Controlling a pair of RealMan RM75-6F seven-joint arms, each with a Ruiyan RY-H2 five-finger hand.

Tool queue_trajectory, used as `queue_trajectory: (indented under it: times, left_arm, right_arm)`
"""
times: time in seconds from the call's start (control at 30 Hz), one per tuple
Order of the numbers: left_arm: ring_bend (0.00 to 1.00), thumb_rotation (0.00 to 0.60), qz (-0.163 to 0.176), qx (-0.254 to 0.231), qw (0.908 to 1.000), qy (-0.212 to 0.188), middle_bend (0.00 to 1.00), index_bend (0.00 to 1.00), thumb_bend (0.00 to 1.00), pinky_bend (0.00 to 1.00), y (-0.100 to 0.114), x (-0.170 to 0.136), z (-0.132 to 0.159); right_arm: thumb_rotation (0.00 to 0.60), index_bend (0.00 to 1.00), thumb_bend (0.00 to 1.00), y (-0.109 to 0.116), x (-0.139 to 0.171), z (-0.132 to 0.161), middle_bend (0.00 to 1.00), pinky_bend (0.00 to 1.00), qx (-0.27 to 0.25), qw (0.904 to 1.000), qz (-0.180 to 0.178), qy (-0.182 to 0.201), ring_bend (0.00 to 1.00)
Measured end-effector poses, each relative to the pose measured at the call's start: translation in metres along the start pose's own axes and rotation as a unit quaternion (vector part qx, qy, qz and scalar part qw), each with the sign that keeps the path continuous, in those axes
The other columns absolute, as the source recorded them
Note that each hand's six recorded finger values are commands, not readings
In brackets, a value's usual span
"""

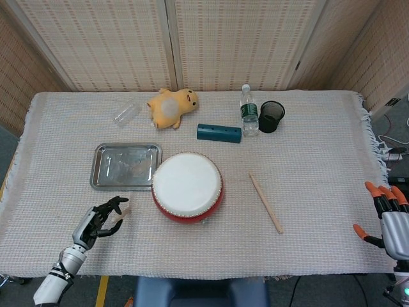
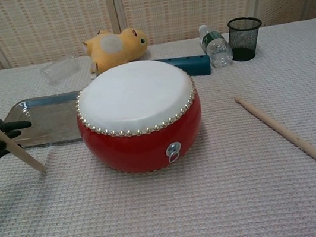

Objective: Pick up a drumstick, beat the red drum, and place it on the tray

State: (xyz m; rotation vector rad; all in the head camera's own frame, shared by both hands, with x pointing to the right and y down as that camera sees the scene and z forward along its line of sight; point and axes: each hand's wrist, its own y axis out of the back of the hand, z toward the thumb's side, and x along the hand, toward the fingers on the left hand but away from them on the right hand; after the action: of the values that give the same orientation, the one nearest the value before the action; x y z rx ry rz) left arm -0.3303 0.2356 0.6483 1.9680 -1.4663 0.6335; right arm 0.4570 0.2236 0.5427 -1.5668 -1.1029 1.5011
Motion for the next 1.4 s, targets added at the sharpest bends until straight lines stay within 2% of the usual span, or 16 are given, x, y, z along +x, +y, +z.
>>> queue_trajectory:
  times: [0.1, 0.23, 0.37, 0.5, 0.63, 0.9, 1.03, 1.27, 1.4]
  left_arm:
    - [0.03, 0.600, -0.019, -0.085, 0.9962, 0.004, 0.24, 0.59, 0.40, 0.06, 0.007, -0.002, 0.002]
    - [0.05, 0.600, -0.046, -0.183, 0.9819, 0.017, 0.25, 0.59, 0.40, 0.07, 0.018, -0.003, 0.002]
    - [0.07, 0.600, -0.067, -0.237, 0.9684, 0.040, 0.26, 0.59, 0.40, 0.07, 0.032, -0.003, -0.004]
    - [0.08, 0.600, -0.078, -0.231, 0.9673, 0.069, 0.26, 0.58, 0.40, 0.09, 0.051, 0.000, -0.014]
    - [0.10, 0.600, -0.081, -0.230, 0.9662, 0.084, 0.28, 0.58, 0.40, 0.11, 0.055, 0.006, -0.022]
    - [0.23, 0.600, -0.050, -0.217, 0.9725, 0.069, 0.36, 0.57, 0.40, 0.22, 0.061, 0.013, -0.024]
    - [0.27, 0.600, -0.032, -0.211, 0.9751, 0.060, 0.39, 0.56, 0.40, 0.24, 0.062, 0.016, -0.026]
    - [0.28, 0.600, -0.027, -0.226, 0.9723, 0.052, 0.40, 0.46, 0.40, 0.26, 0.057, 0.020, -0.027]
    - [0.32, 0.600, -0.029, -0.228, 0.9720, 0.051, 0.39, 0.40, 0.40, 0.31, 0.056, 0.022, -0.028]
  right_arm:
    - [0.600, 0.00, 0.20, 0.003, -0.001, 0.002, 0.14, 0.06, 0.002, 1.0000, -0.003, 0.001, 0.01]
    - [0.600, 0.00, 0.20, 0.007, -0.002, 0.004, 0.14, 0.06, 0.004, 0.9999, -0.011, -0.001, 0.01]
    - [0.600, 0.00, 0.20, 0.012, -0.004, 0.006, 0.14, 0.06, 0.007, 0.9998, -0.016, 0.000, 0.01]
    - [0.600, 0.00, 0.19, 0.012, -0.005, 0.007, 0.14, 0.06, 0.007, 0.9999, -0.015, -0.001, 0.01]
    - [0.600, 0.00, 0.19, 0.010, -0.005, 0.007, 0.14, 0.06, 0.005, 0.9999, -0.012, -0.004, 0.01]
    - [0.600, 0.00, 0.19, 0.007, -0.003, 0.005, 0.14, 0.06, 0.002, 0.9999, -0.008, -0.008, 0.01]
    - [0.600, 0.00, 0.19, 0.007, -0.003, 0.004, 0.14, 0.06, 0.002, 0.9999, -0.008, -0.009, 0.01]
    - [0.600, 0.00, 0.19, 0.009, -0.003, 0.002, 0.14, 0.06, 0.002, 0.9999, -0.009, -0.010, 0.01]
    - [0.600, 0.00, 0.19, 0.010, -0.003, 0.002, 0.14, 0.06, 0.003, 0.9999, -0.011, -0.010, 0.01]
